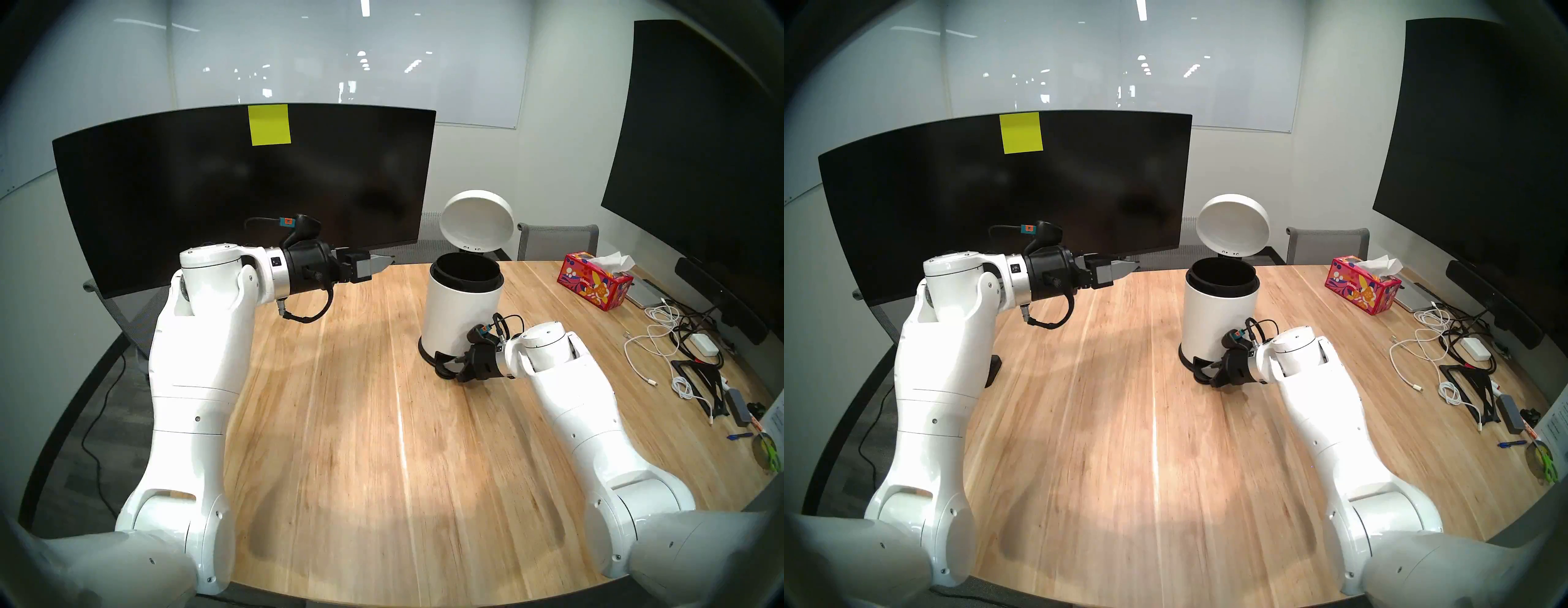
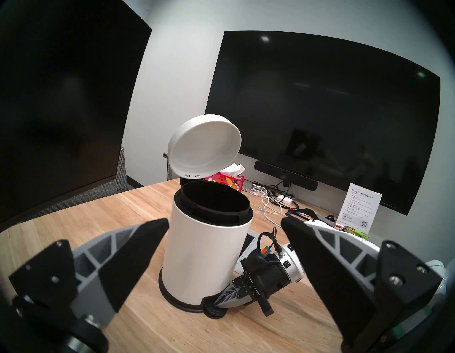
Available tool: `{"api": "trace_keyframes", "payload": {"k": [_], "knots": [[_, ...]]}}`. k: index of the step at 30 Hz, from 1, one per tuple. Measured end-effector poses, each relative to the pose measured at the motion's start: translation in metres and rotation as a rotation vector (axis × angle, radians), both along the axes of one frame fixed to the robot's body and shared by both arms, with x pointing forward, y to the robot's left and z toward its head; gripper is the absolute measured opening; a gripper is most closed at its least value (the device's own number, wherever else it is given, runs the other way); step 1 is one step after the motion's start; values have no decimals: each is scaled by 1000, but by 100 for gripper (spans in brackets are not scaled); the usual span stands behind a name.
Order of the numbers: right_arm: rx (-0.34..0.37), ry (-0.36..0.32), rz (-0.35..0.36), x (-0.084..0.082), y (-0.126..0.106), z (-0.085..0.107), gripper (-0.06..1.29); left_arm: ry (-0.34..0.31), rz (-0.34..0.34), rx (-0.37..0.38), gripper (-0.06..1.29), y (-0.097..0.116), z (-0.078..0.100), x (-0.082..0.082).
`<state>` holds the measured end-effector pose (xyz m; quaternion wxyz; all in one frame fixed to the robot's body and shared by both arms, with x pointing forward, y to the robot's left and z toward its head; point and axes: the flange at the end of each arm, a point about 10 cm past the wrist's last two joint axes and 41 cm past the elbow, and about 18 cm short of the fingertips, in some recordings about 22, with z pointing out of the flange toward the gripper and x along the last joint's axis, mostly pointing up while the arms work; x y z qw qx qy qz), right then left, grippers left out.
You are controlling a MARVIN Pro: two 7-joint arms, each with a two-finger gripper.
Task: Peel the sticky note off the monitor, open the trash can lid and drop the sticker into the trash can
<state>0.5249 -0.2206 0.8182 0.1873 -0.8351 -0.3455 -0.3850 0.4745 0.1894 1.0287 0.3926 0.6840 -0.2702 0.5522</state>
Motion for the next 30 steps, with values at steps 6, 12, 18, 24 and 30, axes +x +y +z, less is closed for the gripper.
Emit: {"api": "trace_keyframes", "payload": {"k": [6, 12, 18, 24, 30], "knots": [[0, 0, 0, 0, 0, 0, -2, 0, 0, 0, 125, 0, 0, 0], [0, 0, 0, 0, 0, 0, -2, 0, 0, 0, 125, 0, 0, 0], [0, 0, 0, 0, 0, 0, -2, 0, 0, 0, 125, 0, 0, 0], [0, 0, 0, 0, 0, 0, -2, 0, 0, 0, 125, 0, 0, 0], [0, 0, -1, 0, 0, 0, -2, 0, 0, 0, 125, 0, 0, 0]]}}
